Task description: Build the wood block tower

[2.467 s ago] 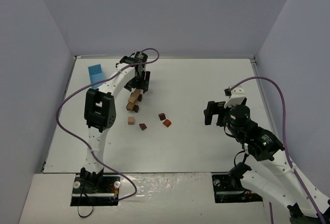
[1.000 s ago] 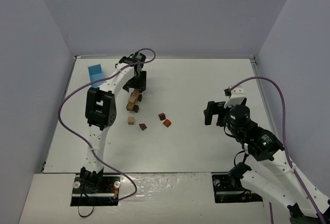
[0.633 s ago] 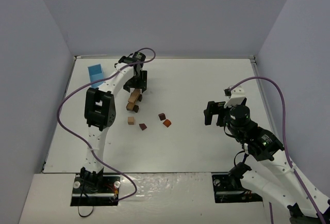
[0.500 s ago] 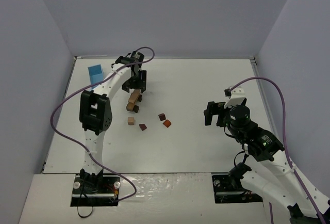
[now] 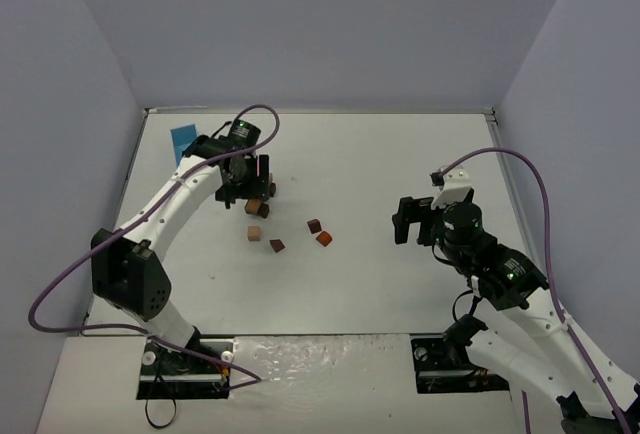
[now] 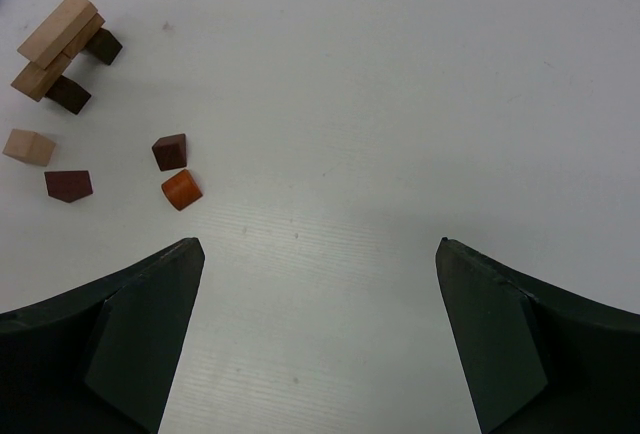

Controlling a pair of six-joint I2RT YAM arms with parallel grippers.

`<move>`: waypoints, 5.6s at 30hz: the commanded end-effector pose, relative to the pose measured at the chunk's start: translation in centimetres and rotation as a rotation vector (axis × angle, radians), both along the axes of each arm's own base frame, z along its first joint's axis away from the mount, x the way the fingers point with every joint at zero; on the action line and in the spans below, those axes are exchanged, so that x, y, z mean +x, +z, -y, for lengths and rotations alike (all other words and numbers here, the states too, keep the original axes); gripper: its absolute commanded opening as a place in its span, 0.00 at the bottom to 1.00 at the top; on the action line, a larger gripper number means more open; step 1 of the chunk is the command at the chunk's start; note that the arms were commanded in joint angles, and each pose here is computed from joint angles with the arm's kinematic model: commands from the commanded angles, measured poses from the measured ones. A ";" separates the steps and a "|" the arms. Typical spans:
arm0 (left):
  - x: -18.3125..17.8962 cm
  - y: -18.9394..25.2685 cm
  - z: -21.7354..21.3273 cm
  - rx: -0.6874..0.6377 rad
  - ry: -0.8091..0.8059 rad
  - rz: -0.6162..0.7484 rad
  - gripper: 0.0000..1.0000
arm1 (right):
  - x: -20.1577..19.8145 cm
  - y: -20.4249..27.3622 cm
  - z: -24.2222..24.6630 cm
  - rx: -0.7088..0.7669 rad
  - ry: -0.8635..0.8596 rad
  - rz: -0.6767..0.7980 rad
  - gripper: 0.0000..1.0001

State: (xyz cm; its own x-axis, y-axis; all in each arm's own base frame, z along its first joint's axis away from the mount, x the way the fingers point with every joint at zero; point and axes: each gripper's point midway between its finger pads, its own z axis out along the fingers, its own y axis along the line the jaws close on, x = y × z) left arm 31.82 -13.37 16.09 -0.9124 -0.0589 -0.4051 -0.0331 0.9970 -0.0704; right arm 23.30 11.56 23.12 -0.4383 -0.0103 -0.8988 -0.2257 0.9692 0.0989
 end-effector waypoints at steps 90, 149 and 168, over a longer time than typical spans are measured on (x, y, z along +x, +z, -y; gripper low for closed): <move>-4.4 -12.1 5.3 0.186 -0.613 -0.222 0.58 | 0.6 0.5 -1.1 0.056 0.013 0.031 1.00; 8.6 1.8 1.8 0.073 -0.361 0.036 0.10 | 12.1 3.7 -0.7 -0.026 -0.029 0.154 1.00; 11.6 -0.4 1.4 0.099 -0.380 0.006 0.11 | 12.3 1.4 -0.5 -0.018 -0.042 0.117 1.00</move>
